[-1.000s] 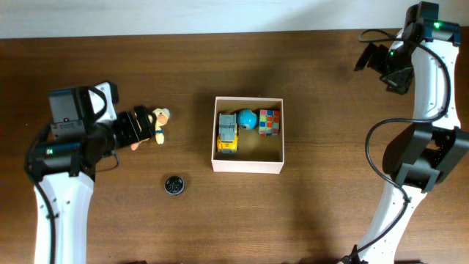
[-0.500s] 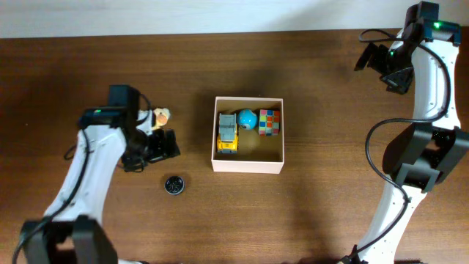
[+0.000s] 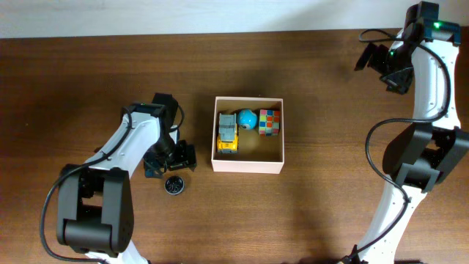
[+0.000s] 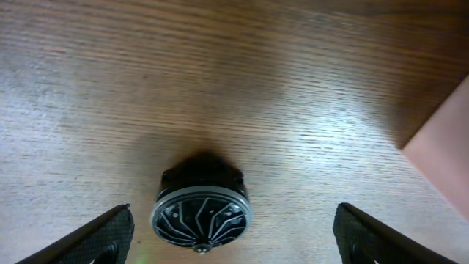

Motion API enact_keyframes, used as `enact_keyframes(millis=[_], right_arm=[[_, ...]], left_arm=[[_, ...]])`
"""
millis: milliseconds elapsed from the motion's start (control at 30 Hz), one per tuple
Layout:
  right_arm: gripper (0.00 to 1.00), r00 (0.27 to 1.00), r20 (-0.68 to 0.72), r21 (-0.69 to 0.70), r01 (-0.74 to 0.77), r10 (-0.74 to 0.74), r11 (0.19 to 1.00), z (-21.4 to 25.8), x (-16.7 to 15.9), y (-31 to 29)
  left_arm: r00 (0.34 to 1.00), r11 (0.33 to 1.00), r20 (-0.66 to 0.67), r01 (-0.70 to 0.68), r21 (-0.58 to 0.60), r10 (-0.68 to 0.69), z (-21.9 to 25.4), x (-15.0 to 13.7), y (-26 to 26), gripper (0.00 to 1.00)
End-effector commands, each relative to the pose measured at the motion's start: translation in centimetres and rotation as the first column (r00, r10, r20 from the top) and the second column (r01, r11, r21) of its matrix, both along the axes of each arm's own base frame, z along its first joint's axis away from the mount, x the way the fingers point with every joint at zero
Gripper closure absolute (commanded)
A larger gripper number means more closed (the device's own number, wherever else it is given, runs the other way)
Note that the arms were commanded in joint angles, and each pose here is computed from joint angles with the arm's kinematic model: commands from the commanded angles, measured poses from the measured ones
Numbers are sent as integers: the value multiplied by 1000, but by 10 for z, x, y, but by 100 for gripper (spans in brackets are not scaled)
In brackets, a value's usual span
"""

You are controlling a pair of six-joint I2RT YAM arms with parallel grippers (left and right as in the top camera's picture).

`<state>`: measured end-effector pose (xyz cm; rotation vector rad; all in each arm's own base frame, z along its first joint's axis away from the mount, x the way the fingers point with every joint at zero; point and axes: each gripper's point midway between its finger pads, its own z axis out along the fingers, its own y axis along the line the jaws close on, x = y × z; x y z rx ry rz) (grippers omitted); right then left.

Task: Pack container
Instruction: 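Lower the left gripper onto the black round wheel and grasp it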

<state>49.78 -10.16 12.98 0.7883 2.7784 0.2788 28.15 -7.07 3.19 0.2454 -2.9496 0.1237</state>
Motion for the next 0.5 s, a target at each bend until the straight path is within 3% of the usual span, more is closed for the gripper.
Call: enact_keyframes(millis=[0, 267, 467], right_arm=[[1, 1000, 22, 7, 1, -1, 1000, 11, -1, 2], [1, 1000, 22, 7, 1, -1, 1000, 11, -1, 2], [1, 1000, 22, 7, 1, -1, 1000, 11, -1, 2]], left_arm=[[998, 998, -39, -39, 58, 42, -6, -10, 10, 11], [994, 997, -101, -38, 67, 44, -17, -32, 12, 11], [996, 997, -81, -39, 62, 44, -26, -31, 12, 11]])
